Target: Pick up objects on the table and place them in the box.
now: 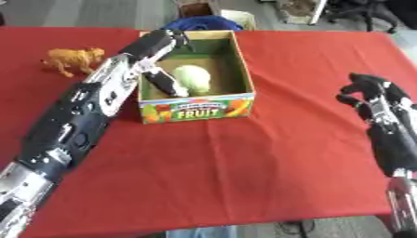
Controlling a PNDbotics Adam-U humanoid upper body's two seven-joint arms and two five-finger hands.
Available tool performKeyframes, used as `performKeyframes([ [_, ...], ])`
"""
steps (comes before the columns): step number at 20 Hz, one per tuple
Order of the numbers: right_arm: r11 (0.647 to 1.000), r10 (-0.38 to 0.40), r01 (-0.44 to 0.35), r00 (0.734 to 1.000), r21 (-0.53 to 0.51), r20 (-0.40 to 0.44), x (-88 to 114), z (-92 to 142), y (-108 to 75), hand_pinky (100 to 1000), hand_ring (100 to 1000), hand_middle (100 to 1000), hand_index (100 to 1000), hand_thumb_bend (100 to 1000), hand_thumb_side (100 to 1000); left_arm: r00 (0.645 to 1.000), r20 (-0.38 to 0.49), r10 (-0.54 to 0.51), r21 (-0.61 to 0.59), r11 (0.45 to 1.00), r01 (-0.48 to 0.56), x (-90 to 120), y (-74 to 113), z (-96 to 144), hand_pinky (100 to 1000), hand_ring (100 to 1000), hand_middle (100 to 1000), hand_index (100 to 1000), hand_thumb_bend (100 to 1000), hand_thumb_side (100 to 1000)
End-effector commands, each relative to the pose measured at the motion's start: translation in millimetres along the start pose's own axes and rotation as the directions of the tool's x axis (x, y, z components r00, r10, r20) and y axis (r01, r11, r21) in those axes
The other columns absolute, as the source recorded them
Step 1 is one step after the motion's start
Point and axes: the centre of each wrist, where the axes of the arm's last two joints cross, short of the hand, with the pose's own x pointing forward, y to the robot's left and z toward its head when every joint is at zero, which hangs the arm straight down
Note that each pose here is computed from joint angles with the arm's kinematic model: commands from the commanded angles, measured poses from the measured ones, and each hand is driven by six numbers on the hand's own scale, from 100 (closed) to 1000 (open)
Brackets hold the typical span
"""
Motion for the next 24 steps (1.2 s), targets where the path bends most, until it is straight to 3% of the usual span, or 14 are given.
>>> performKeyframes([
  [1,1.0,0.02,-0.02,1.0,-0.004,0.019,6.4,-1.1,-4.1,817,1000,592,752,100,545,1.0,0.012,-0.003,0.128,0.992,0.002,-11.1,48.4,7.3,694,686,673,743,872,252],
  [4,1.0,0.026,-0.025,1.0,-0.008,0.017,6.1,-0.2,-5.3,817,1000,592,752,100,545,0.999,0.019,0.04,0.16,0.986,-0.043,-13.4,72.6,16.8,694,686,673,743,872,252],
  [5,1.0,0.027,-0.027,1.0,-0.01,0.016,5.8,0.2,-5.8,817,1000,592,752,100,546,0.999,0.012,0.046,0.168,0.985,-0.047,-15.7,79.3,20.1,681,659,636,719,848,191],
  [6,0.999,0.029,-0.029,1.0,-0.014,0.012,5.3,0.8,-6.5,817,1000,592,752,100,546,0.999,-0.009,0.044,0.191,0.981,-0.042,-23.5,90.1,27.1,681,659,636,719,848,191],
  [7,0.999,0.032,-0.031,0.999,-0.017,0.009,5.0,1.3,-7.3,817,1000,592,752,100,546,0.998,-0.039,0.042,0.205,0.978,-0.033,-32.8,98.3,35.0,674,646,610,709,819,107],
  [11,0.999,0.041,-0.041,0.999,-0.021,0.002,4.1,2.7,-9.2,818,1000,592,752,100,548,0.984,-0.179,-0.016,0.194,0.98,0.051,-71.9,115.5,64.3,680,647,608,715,786,100],
  [18,0.999,0.048,-0.048,0.999,-0.022,-0.002,3.7,3.4,-10.4,818,1000,592,752,100,548,0.927,-0.355,-0.116,0.102,0.981,0.162,-123.5,109.9,89.7,688,652,610,718,746,100],
  [24,0.999,0.047,-0.047,0.999,-0.019,-0.004,3.5,3.4,-10.1,818,1000,592,753,100,550,0.896,-0.416,-0.154,0.004,0.985,0.171,-147.9,93.8,98.4,700,661,614,719,766,102],
])
